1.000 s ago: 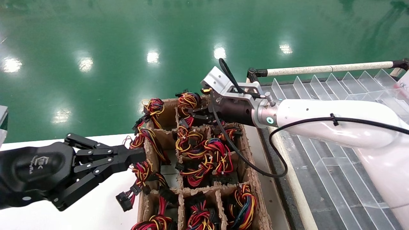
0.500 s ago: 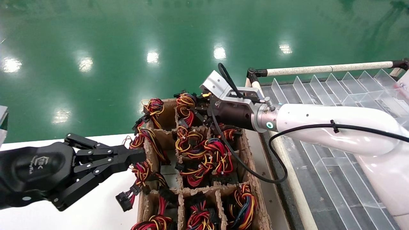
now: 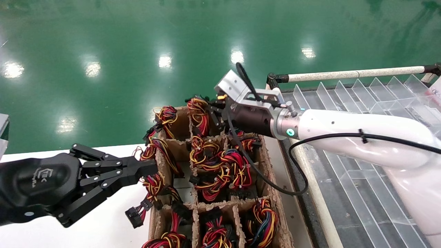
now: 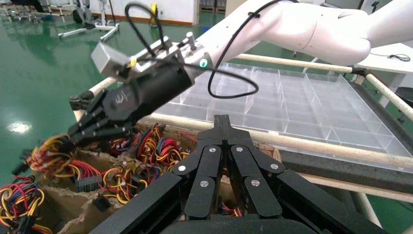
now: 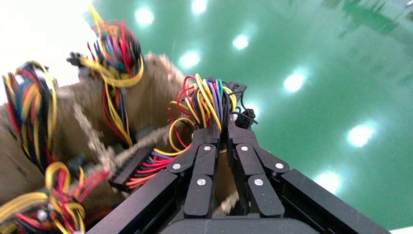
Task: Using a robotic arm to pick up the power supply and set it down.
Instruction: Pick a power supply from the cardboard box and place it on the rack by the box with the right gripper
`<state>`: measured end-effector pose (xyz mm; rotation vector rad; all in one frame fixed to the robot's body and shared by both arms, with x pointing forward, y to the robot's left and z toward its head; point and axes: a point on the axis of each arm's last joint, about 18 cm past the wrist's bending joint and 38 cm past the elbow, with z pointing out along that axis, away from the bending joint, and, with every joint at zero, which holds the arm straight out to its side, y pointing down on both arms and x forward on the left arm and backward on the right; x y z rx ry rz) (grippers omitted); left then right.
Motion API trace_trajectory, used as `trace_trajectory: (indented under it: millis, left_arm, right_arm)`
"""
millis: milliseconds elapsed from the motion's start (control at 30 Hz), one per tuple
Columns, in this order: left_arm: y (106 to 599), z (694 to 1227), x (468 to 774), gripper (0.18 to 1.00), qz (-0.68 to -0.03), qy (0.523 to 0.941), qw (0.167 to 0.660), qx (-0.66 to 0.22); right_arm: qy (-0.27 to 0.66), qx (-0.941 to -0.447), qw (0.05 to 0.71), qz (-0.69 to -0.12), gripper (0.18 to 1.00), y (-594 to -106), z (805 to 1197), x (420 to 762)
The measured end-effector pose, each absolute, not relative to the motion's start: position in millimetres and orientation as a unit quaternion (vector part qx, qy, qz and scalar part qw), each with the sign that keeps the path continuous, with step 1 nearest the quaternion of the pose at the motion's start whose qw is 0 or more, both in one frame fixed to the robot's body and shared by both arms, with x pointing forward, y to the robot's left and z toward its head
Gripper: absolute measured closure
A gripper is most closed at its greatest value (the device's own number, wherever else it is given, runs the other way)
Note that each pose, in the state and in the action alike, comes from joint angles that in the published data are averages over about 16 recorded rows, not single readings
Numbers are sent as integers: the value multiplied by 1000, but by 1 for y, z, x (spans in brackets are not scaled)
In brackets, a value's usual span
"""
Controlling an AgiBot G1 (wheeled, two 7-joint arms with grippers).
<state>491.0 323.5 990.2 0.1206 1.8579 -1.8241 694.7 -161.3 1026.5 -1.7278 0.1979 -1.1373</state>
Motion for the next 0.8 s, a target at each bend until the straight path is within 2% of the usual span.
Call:
trace_trajectory:
  millis: [400, 633, 800]
  left_arm:
    - [323, 990, 491, 993, -675, 687, 264, 45]
    - [323, 990, 491, 993, -675, 687, 264, 45]
    - [323, 990, 491, 993, -675, 687, 264, 45]
  right_arm:
    - [69, -650, 574, -493, 978, -193, 1084, 654]
    - [36, -596, 597, -536, 978, -222, 1138, 618]
    - [15, -564, 589, -579, 979, -243, 1173, 600]
